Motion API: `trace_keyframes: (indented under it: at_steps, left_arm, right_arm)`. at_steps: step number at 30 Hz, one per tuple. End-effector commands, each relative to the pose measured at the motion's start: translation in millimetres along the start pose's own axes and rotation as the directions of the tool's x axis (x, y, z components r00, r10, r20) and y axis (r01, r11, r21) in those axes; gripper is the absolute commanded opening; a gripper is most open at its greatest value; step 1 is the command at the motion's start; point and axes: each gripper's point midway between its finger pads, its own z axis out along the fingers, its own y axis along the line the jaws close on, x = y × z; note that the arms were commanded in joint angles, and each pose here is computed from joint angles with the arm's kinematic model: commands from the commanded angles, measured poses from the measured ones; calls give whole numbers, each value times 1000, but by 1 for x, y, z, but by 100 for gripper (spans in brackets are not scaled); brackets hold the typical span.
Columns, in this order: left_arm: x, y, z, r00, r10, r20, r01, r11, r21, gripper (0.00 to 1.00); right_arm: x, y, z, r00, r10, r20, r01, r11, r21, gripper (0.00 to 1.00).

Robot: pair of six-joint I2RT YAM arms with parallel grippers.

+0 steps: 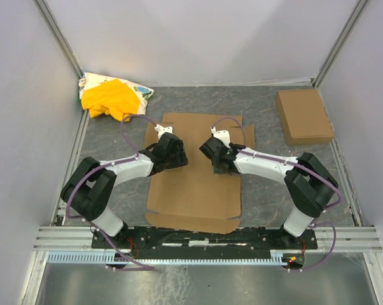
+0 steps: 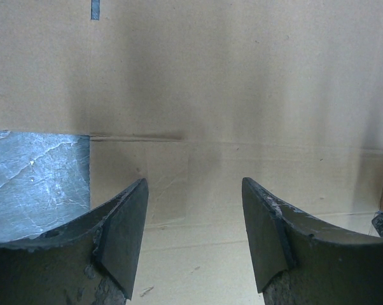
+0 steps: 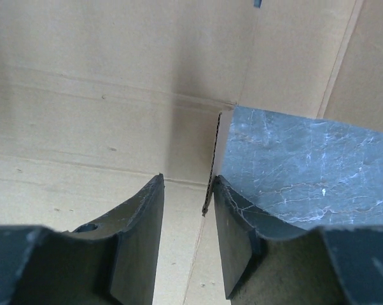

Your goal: Fold the paper box

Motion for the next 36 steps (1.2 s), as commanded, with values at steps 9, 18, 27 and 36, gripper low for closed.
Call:
trace_keyframes:
  at_steps: [9,18,27,36]
  left_arm:
    - [-7,-3,2,999,33,17,-33,999,-2,67]
    - [-5,-1,2,999,36,13,-36,999,-8,67]
    - [-4,-1,2,999,35,10,-35,999,-8,67]
    - [-33,-10,-22,996,53,70,-52,999,-5,72]
  right_arm:
    - [-40,7,0,997,-30,76,28,999,35,48]
    - [-19,26,27,1000,-16,-11,16,999,-52,48]
    - [-8,39,39,998,-28,-52,23,996,-90,47]
    - [-38,19,-7,999,7,48,-3,996,-86,48]
